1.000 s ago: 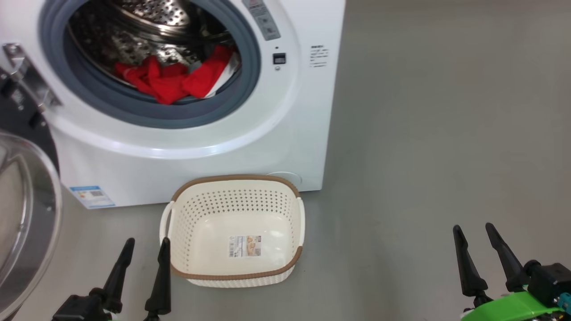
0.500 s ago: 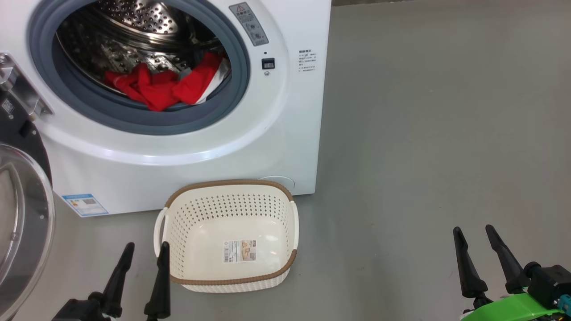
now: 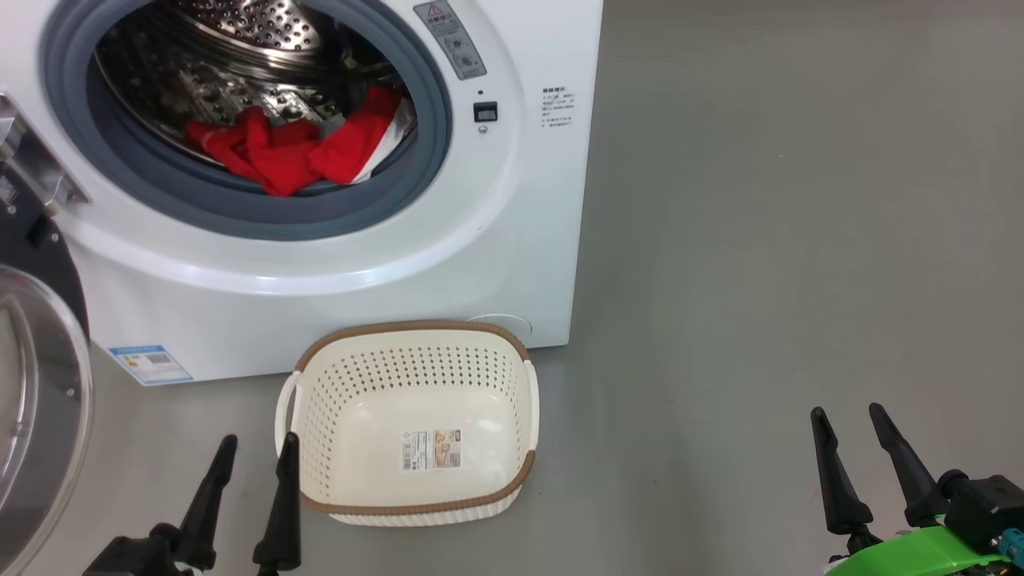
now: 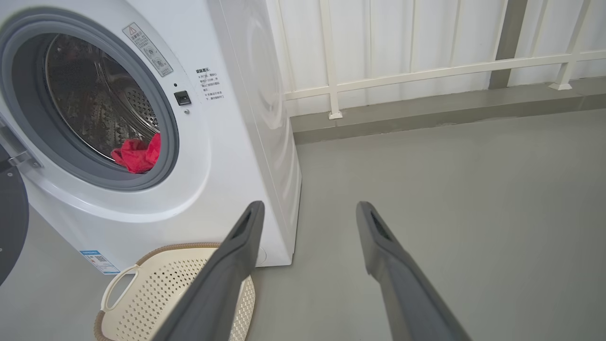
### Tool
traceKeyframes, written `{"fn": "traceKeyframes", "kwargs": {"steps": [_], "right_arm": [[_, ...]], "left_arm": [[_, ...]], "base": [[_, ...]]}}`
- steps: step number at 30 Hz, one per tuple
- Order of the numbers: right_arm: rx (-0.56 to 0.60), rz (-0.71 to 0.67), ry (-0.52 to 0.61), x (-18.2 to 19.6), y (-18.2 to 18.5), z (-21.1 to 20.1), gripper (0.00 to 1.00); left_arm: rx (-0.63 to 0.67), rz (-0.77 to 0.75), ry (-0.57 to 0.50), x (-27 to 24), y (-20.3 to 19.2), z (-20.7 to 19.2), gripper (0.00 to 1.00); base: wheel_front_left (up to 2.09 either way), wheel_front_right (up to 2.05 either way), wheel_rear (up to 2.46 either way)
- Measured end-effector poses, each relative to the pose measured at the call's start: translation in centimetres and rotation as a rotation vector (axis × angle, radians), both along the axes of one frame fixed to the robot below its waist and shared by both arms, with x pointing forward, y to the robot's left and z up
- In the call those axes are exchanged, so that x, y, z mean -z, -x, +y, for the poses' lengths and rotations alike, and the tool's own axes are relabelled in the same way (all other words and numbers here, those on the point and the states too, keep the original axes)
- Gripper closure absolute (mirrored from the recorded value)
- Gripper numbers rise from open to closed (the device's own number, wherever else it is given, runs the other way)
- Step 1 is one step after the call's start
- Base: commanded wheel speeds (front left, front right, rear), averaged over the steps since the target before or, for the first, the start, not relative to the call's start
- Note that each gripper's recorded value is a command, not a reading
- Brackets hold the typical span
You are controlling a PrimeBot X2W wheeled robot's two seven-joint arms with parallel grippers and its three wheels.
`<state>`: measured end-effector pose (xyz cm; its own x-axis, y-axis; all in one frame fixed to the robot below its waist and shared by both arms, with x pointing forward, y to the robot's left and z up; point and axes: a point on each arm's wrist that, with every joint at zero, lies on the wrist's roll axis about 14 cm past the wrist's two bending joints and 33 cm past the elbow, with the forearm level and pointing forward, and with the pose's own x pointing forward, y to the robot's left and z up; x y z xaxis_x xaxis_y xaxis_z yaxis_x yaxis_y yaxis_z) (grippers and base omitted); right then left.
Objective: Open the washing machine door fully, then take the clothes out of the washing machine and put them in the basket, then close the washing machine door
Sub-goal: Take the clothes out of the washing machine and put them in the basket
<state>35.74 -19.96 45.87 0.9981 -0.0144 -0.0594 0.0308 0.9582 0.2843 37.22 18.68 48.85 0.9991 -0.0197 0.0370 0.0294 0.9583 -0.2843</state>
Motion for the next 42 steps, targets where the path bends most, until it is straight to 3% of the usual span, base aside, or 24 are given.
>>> {"fn": "traceKeyframes", "kwargs": {"steps": [17, 32, 42], "right_arm": [[-0.005, 0.018, -0.005, 0.6, -0.4, 0.3, 0.0], [-0.015, 0.032, -0.008, 1.1, -0.7, 0.6, 0.0], [-0.03, 0.047, -0.011, 1.9, -2.6, 1.2, 0.0]], "left_arm": [[-0.009, 0.007, 0.002, 0.3, -1.0, 0.3, 0.0], [0.002, 0.064, -0.007, 2.1, -0.9, -0.1, 0.0], [0.041, 0.068, -0.028, 2.4, -6.3, -1.3, 0.0]], "base": [[1.27, -1.29, 0.02], [0.11, -0.11, 0.0], [0.0, 0.0, 0.0]]}}
